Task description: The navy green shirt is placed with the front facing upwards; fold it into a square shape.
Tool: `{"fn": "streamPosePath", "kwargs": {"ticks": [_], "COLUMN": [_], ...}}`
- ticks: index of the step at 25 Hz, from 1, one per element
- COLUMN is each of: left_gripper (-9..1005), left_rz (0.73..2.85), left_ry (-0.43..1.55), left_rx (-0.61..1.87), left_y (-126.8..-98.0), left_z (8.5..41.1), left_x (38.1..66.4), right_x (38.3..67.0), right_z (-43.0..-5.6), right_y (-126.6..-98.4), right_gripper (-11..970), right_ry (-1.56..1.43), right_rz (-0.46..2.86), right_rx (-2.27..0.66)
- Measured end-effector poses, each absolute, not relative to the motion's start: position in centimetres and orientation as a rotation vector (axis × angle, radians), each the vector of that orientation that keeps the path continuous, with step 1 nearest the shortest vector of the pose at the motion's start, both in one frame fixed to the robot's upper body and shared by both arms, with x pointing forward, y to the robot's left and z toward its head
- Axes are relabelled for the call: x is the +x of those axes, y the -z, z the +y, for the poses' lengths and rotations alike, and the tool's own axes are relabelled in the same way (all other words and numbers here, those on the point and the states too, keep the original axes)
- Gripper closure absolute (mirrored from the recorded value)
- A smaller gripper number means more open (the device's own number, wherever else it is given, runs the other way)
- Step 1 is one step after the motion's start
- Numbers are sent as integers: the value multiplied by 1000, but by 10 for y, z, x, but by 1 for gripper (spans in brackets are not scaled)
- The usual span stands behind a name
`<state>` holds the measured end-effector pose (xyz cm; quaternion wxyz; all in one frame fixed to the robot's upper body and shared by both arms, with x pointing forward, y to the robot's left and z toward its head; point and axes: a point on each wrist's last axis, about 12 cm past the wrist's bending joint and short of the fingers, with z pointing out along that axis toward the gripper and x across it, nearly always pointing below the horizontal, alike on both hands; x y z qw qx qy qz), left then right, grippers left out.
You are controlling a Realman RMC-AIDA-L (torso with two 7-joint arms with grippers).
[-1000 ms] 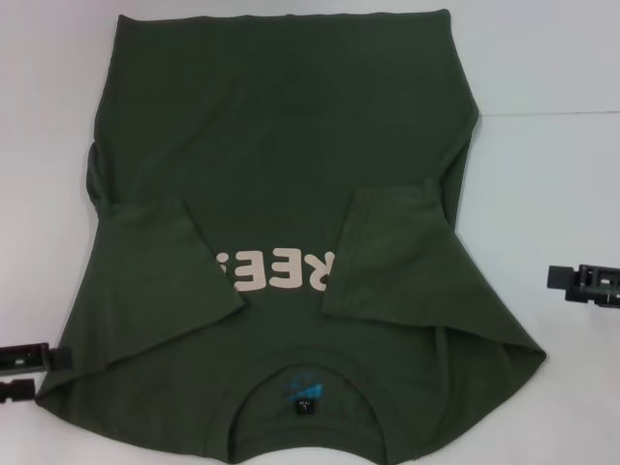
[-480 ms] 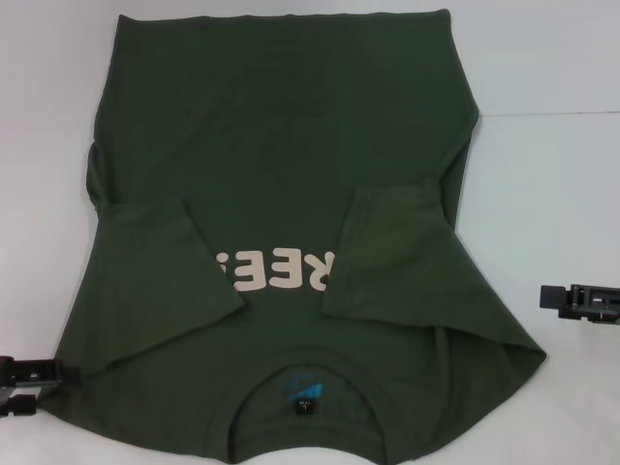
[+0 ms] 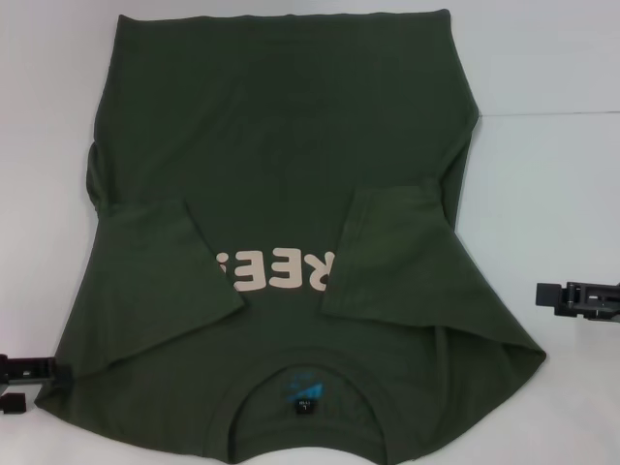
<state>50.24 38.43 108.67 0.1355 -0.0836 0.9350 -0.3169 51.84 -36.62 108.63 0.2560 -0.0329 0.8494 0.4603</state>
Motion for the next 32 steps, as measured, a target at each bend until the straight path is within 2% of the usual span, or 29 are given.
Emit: {"fn": "streamPosePath", "kwargs": {"ticks": [17, 26, 32], "left_gripper": [63, 72, 267], "left_rz": [2712, 2705, 2699], "left_ry": [1019, 989, 958], "left_rx": [-192, -214, -209], "left_y": [-1085, -1086, -1085], "left_z": [364, 364, 366], "left_x": [516, 522, 523], "right_x": [518, 518, 518], "right_z": [-365, -365, -364], "right_y": [-1087, -1087, -1088], "right_gripper": [65, 65, 65], "right_ry": [-1262, -1268, -1277], "right_rz": [2300, 2293, 2289], "right_rx": [-90, -87, -92]}}
